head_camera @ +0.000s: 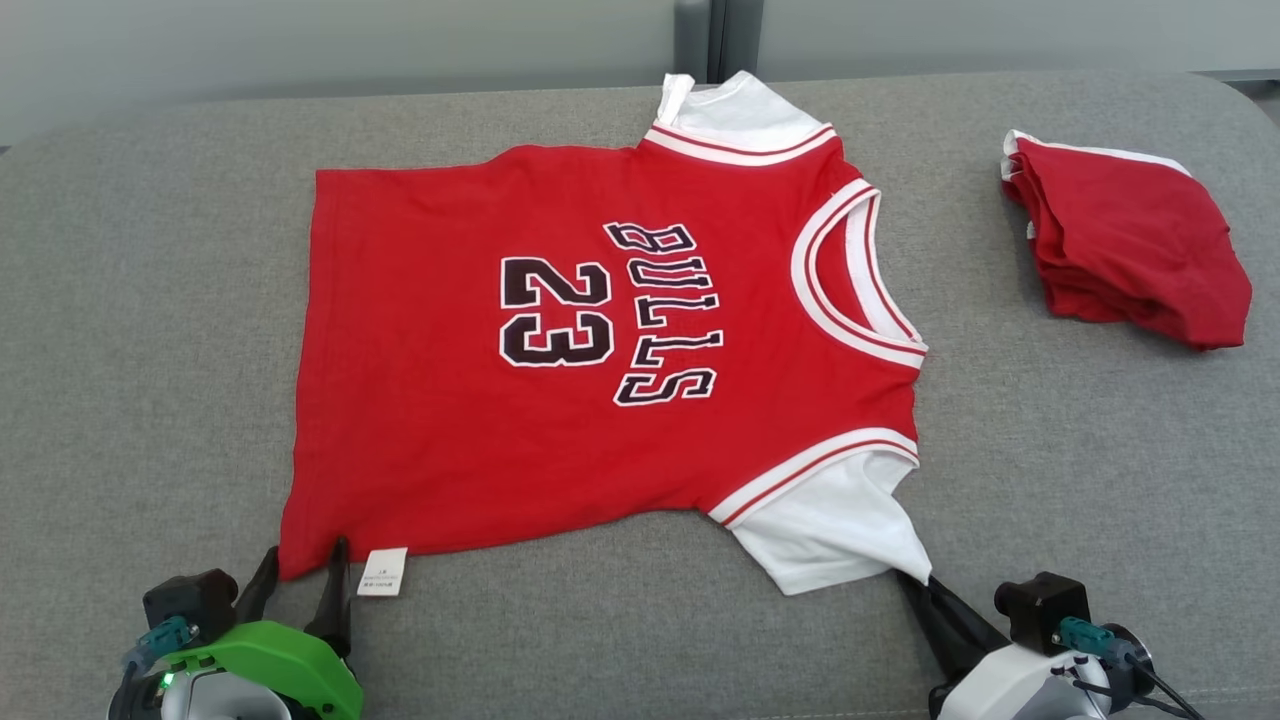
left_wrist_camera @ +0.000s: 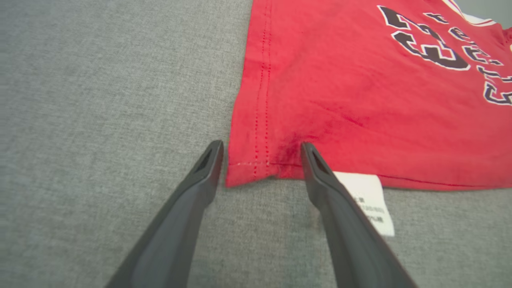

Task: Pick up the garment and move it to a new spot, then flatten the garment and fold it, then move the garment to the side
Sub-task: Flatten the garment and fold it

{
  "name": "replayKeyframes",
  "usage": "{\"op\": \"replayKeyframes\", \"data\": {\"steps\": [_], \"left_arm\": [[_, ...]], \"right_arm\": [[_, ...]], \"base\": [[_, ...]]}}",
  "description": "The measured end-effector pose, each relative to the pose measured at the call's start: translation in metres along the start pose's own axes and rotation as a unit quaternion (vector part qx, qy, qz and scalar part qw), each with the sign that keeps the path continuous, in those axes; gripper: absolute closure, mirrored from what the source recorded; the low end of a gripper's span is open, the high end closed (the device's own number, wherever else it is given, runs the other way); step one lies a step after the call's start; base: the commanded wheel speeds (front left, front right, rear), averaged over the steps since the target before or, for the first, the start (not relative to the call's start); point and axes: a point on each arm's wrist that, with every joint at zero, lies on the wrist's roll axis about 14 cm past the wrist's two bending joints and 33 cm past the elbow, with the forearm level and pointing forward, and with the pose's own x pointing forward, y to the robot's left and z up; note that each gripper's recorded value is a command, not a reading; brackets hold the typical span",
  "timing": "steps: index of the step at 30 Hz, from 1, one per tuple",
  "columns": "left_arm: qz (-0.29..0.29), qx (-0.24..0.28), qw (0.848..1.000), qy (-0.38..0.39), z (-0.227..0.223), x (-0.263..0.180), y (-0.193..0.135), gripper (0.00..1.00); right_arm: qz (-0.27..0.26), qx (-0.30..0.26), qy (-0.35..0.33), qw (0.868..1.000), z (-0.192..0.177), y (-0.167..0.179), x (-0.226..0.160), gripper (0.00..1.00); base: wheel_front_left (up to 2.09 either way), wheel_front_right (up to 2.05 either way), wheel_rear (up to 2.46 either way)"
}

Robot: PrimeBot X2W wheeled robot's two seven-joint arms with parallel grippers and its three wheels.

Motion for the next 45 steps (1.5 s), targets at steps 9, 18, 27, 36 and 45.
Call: {"op": "replayKeyframes", "data": {"steps": [9,18,27,36,45], "left_arm": [[0.009,-0.003,1.000,0.009,-0.006,-0.004,0.004,1.00],[0.007,-0.002,1.000,0.000,-0.001,-0.005,0.003,1.00],[-0.014,0.017,1.000,-0.002,0.007,-0.002,-0.002,1.00],[-0.091,0.054,0.994,-0.006,0.041,0.020,-0.040,1.00],[-0.106,0.071,0.992,0.021,0.076,0.045,-0.029,1.00]], "right_arm": [[0.000,0.004,0.000,1.000,0.001,-0.003,0.000,1.00],[0.007,-0.006,0.000,1.000,0.002,-0.003,0.000,1.00],[0.026,0.012,-0.064,0.998,0.043,0.007,0.004,1.00],[0.009,0.019,-0.132,0.991,0.096,-0.033,0.005,1.00],[0.032,0.008,-0.127,0.991,0.129,-0.048,0.035,1.00]], "base": [[0.00,0.00,0.00],[0.00,0.00,0.00],[0.00,0.00,0.00],[0.00,0.00,0.00],[0.00,0.00,0.00]]}}
